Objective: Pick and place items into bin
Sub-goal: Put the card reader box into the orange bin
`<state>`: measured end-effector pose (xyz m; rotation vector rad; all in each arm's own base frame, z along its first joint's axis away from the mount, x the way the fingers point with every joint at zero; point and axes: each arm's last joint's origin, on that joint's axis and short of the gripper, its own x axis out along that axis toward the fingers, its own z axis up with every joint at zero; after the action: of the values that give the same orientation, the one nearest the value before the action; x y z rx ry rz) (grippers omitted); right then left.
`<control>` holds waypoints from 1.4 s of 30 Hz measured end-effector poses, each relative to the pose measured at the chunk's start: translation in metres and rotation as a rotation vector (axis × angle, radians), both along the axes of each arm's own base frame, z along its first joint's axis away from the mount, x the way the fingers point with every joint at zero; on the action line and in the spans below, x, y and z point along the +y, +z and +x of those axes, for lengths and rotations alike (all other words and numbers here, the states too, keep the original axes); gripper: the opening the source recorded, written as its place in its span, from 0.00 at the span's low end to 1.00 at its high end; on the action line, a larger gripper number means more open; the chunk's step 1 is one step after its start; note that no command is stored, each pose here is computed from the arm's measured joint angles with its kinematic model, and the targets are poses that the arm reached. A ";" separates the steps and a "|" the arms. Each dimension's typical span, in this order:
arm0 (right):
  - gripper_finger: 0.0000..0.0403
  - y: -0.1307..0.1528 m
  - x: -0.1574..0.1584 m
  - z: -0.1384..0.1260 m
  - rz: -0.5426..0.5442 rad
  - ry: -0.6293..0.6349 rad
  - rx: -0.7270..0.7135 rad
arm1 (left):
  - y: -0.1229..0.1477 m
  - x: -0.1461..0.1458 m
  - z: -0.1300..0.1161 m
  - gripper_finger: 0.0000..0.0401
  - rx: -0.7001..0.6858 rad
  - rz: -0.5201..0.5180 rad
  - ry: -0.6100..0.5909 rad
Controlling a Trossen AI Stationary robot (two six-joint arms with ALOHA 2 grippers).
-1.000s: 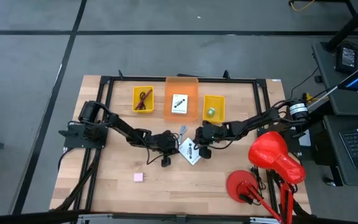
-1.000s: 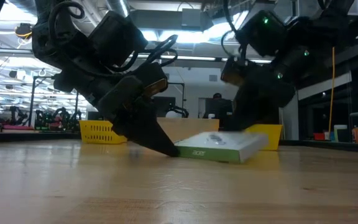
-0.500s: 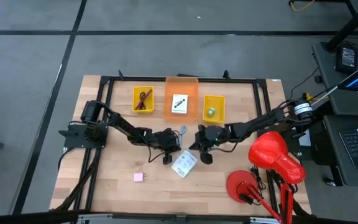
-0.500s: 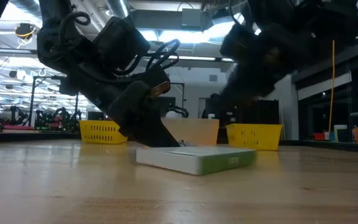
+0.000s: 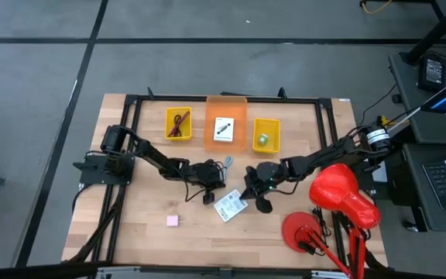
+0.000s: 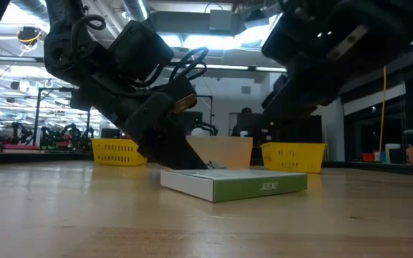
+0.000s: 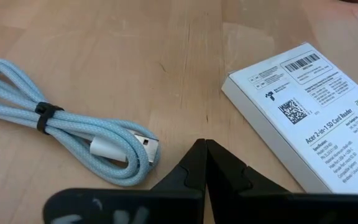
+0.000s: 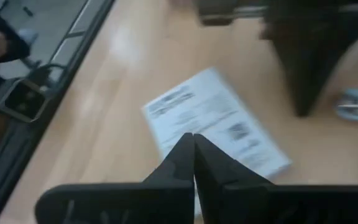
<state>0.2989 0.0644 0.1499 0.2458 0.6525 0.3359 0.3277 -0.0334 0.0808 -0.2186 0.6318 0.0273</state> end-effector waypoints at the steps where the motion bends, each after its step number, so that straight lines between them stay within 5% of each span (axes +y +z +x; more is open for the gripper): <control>1: 0.00 0.000 0.004 -0.001 0.006 0.008 0.003 | 0.000 0.000 0.000 0.00 0.000 0.000 0.000; 23: 0.00 -0.046 0.059 0.037 -0.024 0.135 0.143 | 0.003 -0.002 0.000 0.00 -0.015 -0.009 -0.014; 36: 0.00 -0.053 0.034 0.049 -0.093 0.063 0.133 | 0.010 -0.006 -0.004 0.00 0.018 -0.024 -0.078; 42: 0.00 -0.052 0.022 0.052 -0.130 0.049 0.112 | 0.036 0.000 -0.010 0.00 0.007 0.084 -0.055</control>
<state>0.3512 0.0867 0.0974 0.1246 0.7888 0.3268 0.3177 -0.0331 0.1170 -0.1200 0.6420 0.0014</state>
